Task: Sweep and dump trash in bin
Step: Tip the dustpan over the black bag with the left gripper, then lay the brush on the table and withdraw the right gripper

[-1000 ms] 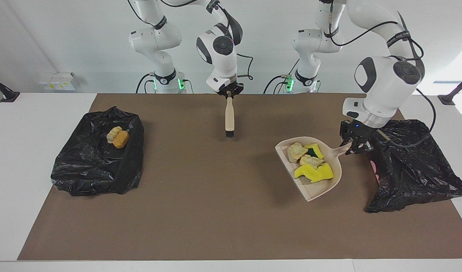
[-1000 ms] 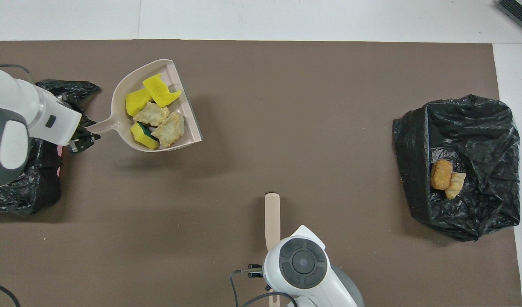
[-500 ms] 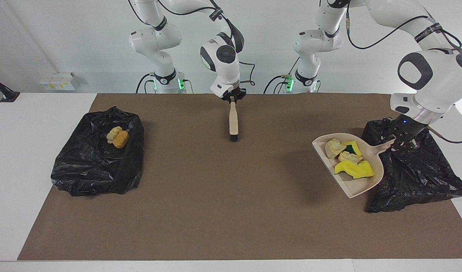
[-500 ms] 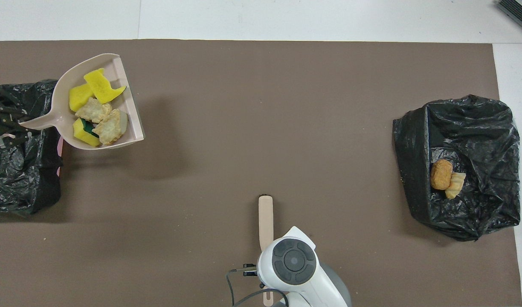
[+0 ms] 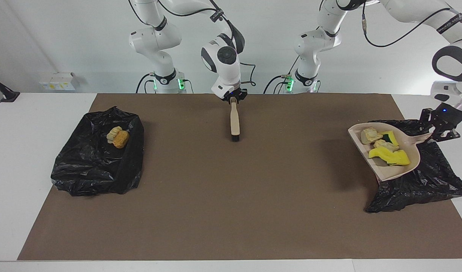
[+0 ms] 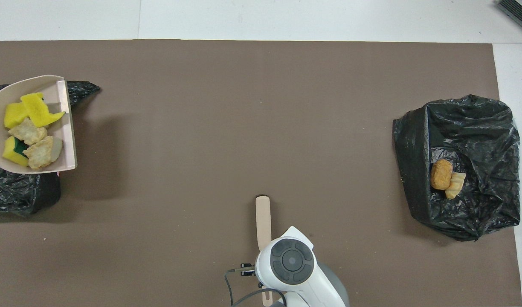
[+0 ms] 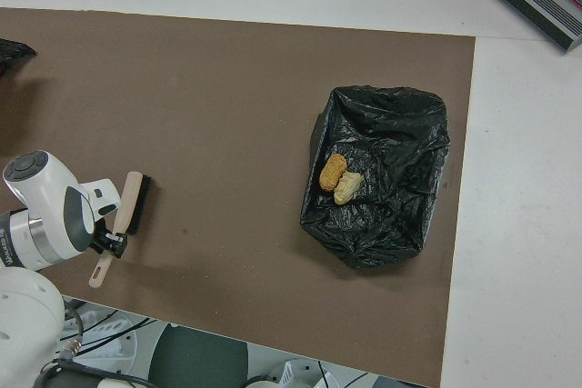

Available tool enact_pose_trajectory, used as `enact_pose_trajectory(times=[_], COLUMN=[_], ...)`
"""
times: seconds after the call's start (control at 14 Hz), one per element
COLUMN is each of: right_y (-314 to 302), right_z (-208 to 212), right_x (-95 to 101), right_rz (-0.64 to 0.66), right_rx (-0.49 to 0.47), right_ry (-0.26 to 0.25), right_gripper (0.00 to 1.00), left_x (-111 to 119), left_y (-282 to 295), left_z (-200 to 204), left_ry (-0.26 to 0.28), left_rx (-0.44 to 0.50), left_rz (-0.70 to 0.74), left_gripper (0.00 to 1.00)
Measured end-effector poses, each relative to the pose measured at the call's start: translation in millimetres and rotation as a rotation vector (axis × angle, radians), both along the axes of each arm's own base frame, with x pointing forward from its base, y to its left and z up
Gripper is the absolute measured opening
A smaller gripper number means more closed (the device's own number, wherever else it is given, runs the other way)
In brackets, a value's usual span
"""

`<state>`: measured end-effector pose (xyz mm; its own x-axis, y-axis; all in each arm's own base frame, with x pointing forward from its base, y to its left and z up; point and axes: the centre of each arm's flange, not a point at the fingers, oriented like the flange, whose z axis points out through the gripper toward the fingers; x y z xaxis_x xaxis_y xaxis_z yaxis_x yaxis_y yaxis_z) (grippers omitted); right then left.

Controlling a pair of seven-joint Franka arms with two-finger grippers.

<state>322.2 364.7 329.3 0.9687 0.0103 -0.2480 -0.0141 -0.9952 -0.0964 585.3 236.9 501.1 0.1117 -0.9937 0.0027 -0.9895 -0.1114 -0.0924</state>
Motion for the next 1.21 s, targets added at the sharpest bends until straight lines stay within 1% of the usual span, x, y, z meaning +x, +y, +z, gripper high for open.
enact_pose_trajectory(times=[0.14, 0.21, 0.29, 0.36, 0.5, 0.57, 0.79, 0.86, 1.0, 1.21], right_y=[2.0, -0.1, -5.3, -13.4, -35.6, -46.3, -72.9, -80.2, -87.0, -96.5], right_z=[8.0, 15.8, 25.6, 36.2, 59.8, 70.7, 100.7, 110.1, 126.4, 147.6], right_x=[14.9, 29.0, 46.3, 65.0, 103.3, 119.2, 155.7, 164.5, 174.1, 183.1], right_rz=[0.000, -0.003, -0.010, -0.020, -0.054, -0.070, -0.092, -0.097, -0.097, -0.114], right_rx=[0.011, 0.013, 0.014, 0.011, 0.005, 0.003, -0.021, -0.032, -0.054, -0.072], right_ry=[-0.028, -0.054, -0.088, -0.126, -0.200, -0.231, -0.324, -0.344, -0.357, -0.346], right_gripper=[0.75, 0.90, 0.99, 1.00, 1.00, 1.00, 1.00, 1.00, 1.00, 1.00], left_x=[-9.0, -12.4, -14.1, -14.1, -11.0, -8.8, -5.5, -5.1, -2.9, 5.1], left_y=[26.3, 36.8, 43.7, 46.7, 47.6, 47.8, 51.9, 53.4, 48.8, 28.9], left_z=[4.7, 8.3, 12.5, 16.2, 23.5, 27.6, 36.8, 39.1, 43.8, 49.2], left_ry=[-0.002, -0.005, -0.005, 0.000, 0.023, 0.027, 0.030, 0.036, 0.044, 0.068], left_rx=[0.023, 0.040, 0.068, 0.109, 0.230, 0.288, 0.411, 0.451, 0.529, 0.645], left_rz=[0.018, 0.024, 0.022, 0.010, -0.036, -0.058, -0.101, -0.106, -0.072, -0.077], left_gripper=[0.31, 0.31, 0.31, 0.31, 0.31, 0.31, 0.31, 0.31, 0.31, 0.31])
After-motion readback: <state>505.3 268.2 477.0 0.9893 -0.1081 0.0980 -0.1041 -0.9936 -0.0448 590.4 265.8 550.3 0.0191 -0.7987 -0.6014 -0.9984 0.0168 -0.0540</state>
